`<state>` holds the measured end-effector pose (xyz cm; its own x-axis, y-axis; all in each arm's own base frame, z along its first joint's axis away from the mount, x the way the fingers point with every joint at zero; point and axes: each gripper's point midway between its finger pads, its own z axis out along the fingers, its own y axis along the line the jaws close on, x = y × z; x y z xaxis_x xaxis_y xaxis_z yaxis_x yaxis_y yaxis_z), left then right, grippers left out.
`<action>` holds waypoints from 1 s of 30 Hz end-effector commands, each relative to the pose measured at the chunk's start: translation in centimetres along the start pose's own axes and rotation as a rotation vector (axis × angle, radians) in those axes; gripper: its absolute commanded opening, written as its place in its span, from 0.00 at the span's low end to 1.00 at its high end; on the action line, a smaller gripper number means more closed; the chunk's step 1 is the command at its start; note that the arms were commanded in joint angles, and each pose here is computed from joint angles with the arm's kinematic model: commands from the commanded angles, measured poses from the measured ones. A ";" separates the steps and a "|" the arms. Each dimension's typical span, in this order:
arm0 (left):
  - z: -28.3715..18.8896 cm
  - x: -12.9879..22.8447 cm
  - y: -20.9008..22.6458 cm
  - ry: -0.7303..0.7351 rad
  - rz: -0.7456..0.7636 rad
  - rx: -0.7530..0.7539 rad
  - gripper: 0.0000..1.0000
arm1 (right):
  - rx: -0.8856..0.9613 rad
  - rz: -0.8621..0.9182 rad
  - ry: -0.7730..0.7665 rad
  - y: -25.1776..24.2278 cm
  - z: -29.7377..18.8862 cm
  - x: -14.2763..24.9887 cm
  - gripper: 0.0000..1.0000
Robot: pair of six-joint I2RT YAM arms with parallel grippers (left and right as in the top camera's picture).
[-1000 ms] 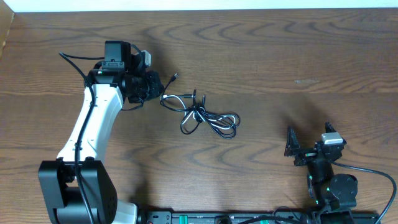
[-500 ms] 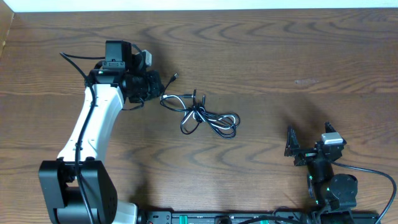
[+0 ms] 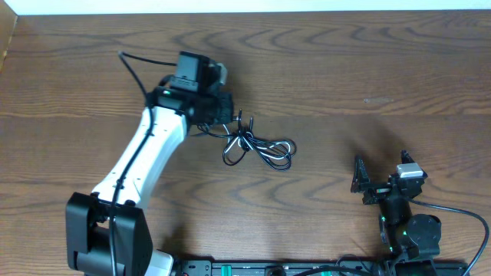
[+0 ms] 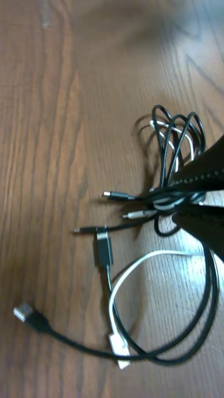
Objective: Untangle cables
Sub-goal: 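Lower the left gripper and grasp the cable bundle at its knot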
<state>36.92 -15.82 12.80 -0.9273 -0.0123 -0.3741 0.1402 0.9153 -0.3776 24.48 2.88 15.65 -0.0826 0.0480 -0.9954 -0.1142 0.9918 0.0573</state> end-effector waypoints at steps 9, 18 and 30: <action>1.0 1.0 -1.3 0.013 0.052 -0.038 0.76 | -0.003 0.001 0.002 0.1 0.0 0.1 0.99; 1.0 0.8 -0.6 0.000 0.053 -0.079 0.91 | -0.003 0.001 0.002 0.1 0.0 0.1 0.99; 0.6 0.0 2.7 -0.066 -0.052 -0.263 0.39 | -0.003 0.001 0.002 0.1 0.0 0.1 0.99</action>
<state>37.72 -14.48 12.24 -0.9013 -0.0490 -0.4303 0.0422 0.9789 -0.1998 24.48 2.88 15.65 -0.0826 0.0480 -0.9954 -0.1142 0.9918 0.0573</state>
